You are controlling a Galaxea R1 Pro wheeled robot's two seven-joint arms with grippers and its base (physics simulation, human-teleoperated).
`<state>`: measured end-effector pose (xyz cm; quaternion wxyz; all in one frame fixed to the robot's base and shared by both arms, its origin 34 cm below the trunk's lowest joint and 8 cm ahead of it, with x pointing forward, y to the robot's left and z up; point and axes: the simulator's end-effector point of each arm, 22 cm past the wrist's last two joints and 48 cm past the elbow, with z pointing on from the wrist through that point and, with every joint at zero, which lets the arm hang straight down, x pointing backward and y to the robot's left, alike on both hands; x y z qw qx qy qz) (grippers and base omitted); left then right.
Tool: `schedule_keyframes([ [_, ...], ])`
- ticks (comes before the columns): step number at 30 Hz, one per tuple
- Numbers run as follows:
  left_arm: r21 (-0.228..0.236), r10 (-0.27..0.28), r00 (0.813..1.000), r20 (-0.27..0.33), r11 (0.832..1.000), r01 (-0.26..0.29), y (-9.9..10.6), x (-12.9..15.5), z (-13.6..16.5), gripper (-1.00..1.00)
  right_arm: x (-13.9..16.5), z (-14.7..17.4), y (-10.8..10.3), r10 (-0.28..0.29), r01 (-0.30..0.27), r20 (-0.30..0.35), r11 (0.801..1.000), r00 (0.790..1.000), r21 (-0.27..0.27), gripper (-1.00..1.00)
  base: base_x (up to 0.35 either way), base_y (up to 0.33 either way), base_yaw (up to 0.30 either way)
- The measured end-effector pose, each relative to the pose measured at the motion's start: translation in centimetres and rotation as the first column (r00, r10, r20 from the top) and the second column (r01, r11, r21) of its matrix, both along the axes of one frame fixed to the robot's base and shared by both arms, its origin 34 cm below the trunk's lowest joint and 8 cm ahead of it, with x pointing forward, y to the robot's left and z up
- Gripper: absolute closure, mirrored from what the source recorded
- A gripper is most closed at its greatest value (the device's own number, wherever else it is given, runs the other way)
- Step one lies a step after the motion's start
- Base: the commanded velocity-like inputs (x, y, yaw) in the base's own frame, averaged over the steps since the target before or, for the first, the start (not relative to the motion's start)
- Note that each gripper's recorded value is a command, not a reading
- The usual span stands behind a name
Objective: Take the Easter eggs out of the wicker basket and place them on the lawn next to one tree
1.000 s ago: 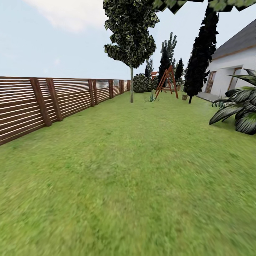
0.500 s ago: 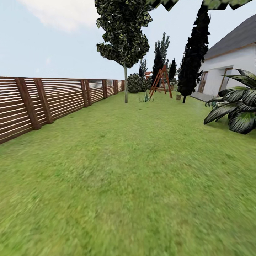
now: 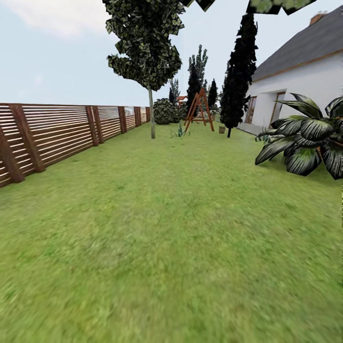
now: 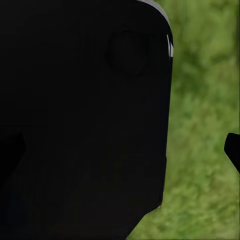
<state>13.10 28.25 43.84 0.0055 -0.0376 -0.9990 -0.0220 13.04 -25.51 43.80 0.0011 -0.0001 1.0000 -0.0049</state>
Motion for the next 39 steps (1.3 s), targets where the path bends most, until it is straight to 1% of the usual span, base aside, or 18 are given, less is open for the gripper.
schedule_keyframes([
  [21, 0.0, -0.001, 1.0, -0.006, 1.0, 0.001, 0.0, -0.24, 0.01, -1.0, -0.14, 0.0, 0.01, 0.004, -0.004, -0.003, 1.0, 1.0, 0.0, -1.0, 0.332, 0.0, -0.07],
  [29, 0.0, 0.0, 1.0, -0.007, 1.0, 0.0, 0.0, -0.26, 0.01, -1.0, -0.2, 0.01, 0.01, 0.003, -0.003, -0.005, 1.0, 1.0, 0.0, -1.0, 0.332, 0.0, -0.176],
  [39, 0.0, -0.001, 1.0, -0.007, 1.0, 0.001, 0.0, -0.27, 0.01, -1.0, -0.31, 0.01, 0.01, 0.005, -0.005, -0.008, 1.0, 1.0, 0.0, -1.0, 0.332, 0.0, -0.029],
])
